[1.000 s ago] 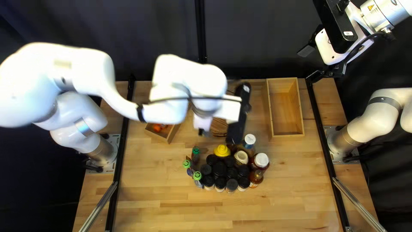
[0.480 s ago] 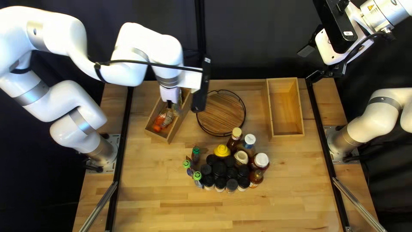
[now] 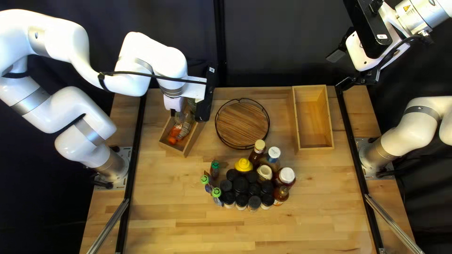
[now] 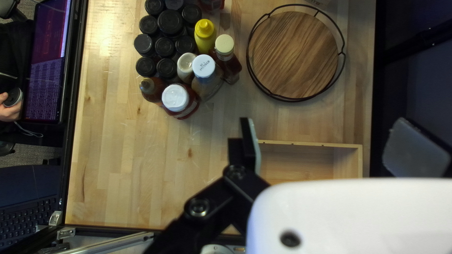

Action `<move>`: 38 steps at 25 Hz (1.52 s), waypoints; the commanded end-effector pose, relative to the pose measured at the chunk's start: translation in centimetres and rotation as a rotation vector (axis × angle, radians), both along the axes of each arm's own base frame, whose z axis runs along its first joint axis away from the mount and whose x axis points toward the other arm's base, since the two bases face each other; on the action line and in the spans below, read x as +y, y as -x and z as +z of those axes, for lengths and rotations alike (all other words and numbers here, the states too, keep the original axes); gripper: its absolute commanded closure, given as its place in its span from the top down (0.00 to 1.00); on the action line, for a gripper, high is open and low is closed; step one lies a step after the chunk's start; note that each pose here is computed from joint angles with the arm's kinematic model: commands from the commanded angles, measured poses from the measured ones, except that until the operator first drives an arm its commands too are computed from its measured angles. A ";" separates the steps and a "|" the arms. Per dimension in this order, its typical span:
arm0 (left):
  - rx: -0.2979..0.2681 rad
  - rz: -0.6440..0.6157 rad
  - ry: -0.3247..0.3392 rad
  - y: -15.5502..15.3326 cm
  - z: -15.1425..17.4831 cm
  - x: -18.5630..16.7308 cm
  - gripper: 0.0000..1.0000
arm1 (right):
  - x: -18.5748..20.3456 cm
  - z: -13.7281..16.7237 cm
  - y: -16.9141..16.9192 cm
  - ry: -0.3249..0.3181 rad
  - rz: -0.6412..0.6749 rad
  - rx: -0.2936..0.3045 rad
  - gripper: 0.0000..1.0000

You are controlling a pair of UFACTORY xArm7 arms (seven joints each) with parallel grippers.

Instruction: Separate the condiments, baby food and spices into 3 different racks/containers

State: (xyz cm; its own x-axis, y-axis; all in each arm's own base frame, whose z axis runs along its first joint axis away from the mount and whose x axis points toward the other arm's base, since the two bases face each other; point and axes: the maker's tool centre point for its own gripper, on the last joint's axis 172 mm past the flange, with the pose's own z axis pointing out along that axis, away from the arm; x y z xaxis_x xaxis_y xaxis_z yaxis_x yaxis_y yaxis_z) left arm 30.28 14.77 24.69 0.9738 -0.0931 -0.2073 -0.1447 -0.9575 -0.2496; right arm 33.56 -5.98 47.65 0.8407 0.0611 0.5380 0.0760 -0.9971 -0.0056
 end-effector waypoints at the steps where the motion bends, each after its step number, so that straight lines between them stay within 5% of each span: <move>1: 0.011 0.056 -0.017 0.0 -1.6 1.2 0.09 | 0.0 0.0 0.0 0.000 0.000 0.000 1.00; 14: 0.045 0.261 -0.095 -0.7 -4.7 3.1 0.07 | 0.0 0.0 0.0 0.000 0.000 0.000 1.00; 18: 0.056 0.279 -0.098 -2.2 -5.2 3.0 1.00 | 0.0 0.0 0.0 0.000 0.000 0.000 1.00; 29: 0.012 0.208 -0.024 -6.1 -2.5 -0.4 1.00 | 0.0 0.0 0.0 0.000 0.000 0.000 1.00; 34: -0.069 0.145 0.061 -7.6 -0.9 -3.8 1.00 | 0.0 0.0 0.0 0.000 0.000 0.000 1.00; 38: -0.157 0.091 0.168 -9.9 0.4 -9.7 1.00 | 0.0 0.0 0.0 0.000 0.000 0.000 1.00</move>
